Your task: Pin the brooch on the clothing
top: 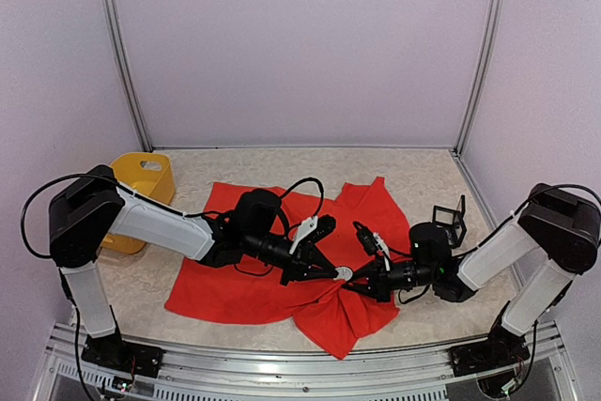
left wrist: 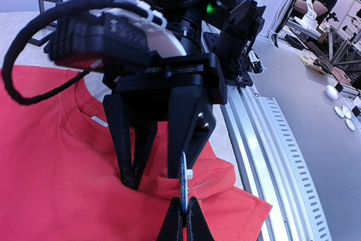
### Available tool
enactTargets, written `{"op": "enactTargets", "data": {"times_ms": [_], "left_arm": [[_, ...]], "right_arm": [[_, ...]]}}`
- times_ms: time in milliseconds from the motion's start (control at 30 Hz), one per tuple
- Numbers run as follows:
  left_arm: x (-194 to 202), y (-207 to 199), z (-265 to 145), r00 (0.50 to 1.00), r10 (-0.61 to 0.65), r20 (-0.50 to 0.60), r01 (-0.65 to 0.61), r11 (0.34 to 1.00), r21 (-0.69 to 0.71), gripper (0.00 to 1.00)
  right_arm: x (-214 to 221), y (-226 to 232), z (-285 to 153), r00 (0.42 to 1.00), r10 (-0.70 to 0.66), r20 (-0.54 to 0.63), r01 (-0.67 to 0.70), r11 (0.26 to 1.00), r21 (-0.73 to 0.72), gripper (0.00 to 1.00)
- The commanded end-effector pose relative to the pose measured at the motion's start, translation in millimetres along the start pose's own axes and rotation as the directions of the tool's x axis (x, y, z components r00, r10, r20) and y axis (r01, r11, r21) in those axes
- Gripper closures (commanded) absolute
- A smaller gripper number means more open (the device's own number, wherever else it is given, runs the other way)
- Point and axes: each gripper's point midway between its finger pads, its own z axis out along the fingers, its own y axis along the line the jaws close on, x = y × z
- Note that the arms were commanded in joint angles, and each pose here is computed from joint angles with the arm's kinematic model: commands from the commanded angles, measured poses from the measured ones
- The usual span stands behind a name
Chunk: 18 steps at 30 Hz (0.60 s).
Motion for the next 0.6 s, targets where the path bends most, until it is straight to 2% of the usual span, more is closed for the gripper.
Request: {"op": "enactTargets", "data": {"times_ms": [0, 33, 67, 200, 367, 500, 567], "left_arm": [[-14.7, -8.9, -8.5, 0.998, 0.041, 0.048, -0.041, 0.999, 0.008, 1.00], [-14.6, -8.5, -8.7, 0.998, 0.044, 0.047, -0.044, 0.999, 0.004, 1.00], [-14.5, -8.1, -8.7, 0.998, 0.044, 0.046, -0.044, 0.999, 0.002, 1.00], [-15.3, -7.7, -8.3, 0.998, 0.045, 0.045, -0.046, 0.999, 0.002, 1.00], [-15.5, -7.7, -7.9, 0.998, 0.046, 0.044, -0.047, 0.999, 0.005, 1.00], [-14.5, -7.3, -7.7, 0.998, 0.046, 0.040, -0.046, 0.999, 0.004, 1.00], [-14.7, -7.2, -7.6, 0.998, 0.046, 0.040, -0.046, 0.999, 0.004, 1.00]], "right_arm": [[-7.1, 16.8, -20.4, 0.993, -0.097, 0.063, 0.098, 0.995, -0.023, 0.44], [-13.2, 22.3, -25.4, 0.986, -0.137, 0.098, 0.139, 0.990, -0.020, 0.34], [-17.9, 26.9, -29.0, 0.976, -0.177, 0.126, 0.180, 0.984, -0.012, 0.29], [-29.1, 35.8, -24.3, 0.936, -0.307, 0.173, 0.308, 0.951, 0.021, 0.28], [-35.8, 31.9, -10.5, 0.923, -0.338, 0.182, 0.340, 0.940, 0.021, 0.35], [-40.4, 32.1, -5.1, 0.918, -0.346, 0.194, 0.349, 0.937, 0.015, 0.48], [-41.5, 31.9, -3.1, 0.918, -0.344, 0.197, 0.349, 0.937, 0.011, 0.48]]}}
